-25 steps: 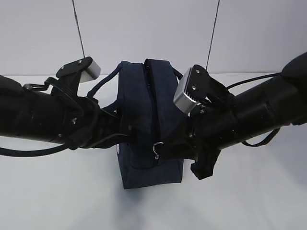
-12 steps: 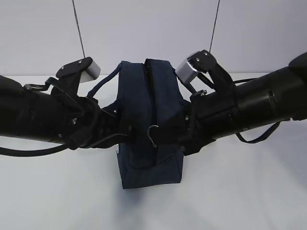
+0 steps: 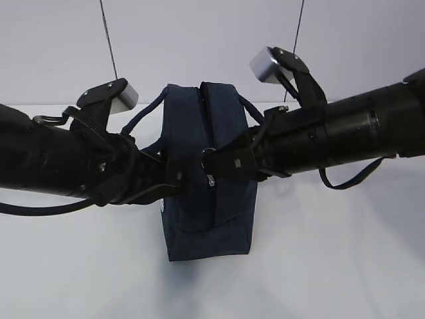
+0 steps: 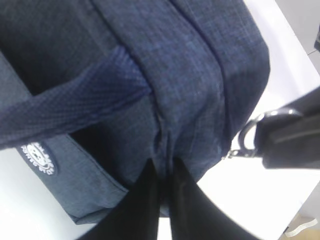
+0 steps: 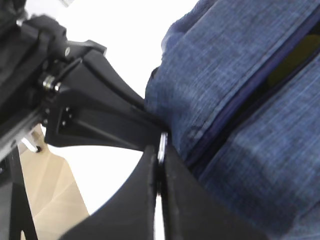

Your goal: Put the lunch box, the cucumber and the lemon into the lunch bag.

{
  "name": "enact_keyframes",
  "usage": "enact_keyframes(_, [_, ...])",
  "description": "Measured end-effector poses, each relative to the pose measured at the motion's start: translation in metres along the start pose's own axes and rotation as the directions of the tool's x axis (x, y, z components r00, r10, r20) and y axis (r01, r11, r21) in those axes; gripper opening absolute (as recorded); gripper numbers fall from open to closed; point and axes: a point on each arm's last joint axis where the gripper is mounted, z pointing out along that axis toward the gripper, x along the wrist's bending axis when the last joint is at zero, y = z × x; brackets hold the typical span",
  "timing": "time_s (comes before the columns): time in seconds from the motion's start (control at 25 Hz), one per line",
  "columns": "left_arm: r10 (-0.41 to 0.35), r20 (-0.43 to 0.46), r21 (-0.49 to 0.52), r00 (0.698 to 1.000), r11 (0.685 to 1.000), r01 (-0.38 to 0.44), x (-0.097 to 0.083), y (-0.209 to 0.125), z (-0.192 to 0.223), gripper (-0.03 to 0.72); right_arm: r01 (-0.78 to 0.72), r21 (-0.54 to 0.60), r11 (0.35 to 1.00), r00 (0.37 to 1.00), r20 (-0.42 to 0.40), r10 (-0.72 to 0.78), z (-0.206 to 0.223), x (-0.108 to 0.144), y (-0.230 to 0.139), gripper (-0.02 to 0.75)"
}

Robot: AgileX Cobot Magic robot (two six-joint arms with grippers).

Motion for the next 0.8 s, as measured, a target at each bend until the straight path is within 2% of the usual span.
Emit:
enact_keyframes(0.48, [-0.001, -0.005, -0.006, 1.000, 1.000, 0.001, 0.000, 0.001, 0.000, 0.004, -0.073, -0.108, 0.992, 0.995, 0.066, 0.080, -0.005, -0.002, 0.037, -0.013])
enact_keyframes(0.8, [-0.002, -0.007, -0.007, 1.000, 1.000, 0.002, 0.000, 0.001, 0.000, 0.004, -0.112, -0.126, 0.986, 0.990, 0.075, 0.122, 0.008, -0.014, 0.051, -0.013])
